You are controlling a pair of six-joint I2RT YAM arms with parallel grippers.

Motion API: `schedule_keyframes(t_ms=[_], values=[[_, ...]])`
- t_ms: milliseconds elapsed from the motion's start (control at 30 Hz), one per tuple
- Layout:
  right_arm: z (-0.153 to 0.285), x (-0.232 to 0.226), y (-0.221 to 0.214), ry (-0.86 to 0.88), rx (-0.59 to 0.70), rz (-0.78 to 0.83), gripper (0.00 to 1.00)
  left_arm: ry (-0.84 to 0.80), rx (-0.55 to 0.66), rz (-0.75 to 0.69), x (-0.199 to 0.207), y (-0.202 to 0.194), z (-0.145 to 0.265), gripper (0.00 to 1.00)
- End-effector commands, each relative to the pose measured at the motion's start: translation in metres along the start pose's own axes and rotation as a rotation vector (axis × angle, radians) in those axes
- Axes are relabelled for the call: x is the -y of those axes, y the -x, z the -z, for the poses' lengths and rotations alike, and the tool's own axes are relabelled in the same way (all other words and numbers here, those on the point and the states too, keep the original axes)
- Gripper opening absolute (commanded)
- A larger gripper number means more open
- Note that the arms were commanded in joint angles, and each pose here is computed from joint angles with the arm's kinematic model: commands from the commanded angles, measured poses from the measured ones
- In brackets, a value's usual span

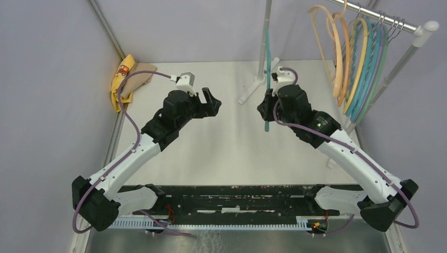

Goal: Organize the hangers

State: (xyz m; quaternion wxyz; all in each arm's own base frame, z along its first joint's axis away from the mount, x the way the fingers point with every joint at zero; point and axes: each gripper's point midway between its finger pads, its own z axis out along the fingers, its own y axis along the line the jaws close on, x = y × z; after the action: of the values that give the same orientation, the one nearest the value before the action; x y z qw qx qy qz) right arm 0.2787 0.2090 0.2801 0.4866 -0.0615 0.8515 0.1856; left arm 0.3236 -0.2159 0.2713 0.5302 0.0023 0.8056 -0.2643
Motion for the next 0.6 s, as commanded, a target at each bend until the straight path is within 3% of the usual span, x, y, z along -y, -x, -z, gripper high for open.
schedule_keyframes(t_ms=[0,267,567], values=[[0.004,-0.014,0.054,0.080,0.040,-0.001,0.06,-0.034,0.033,-0.004,0.005,0.004,-0.002,0.99],[-0.012,0.016,0.124,-0.057,0.162,-0.050,0.06,-0.029,0.020,-0.021,0.001,-0.004,-0.001,0.99],[-0.045,0.057,0.160,-0.064,0.199,-0.186,0.06,-0.001,0.013,-0.049,-0.007,-0.008,-0.002,0.99]])
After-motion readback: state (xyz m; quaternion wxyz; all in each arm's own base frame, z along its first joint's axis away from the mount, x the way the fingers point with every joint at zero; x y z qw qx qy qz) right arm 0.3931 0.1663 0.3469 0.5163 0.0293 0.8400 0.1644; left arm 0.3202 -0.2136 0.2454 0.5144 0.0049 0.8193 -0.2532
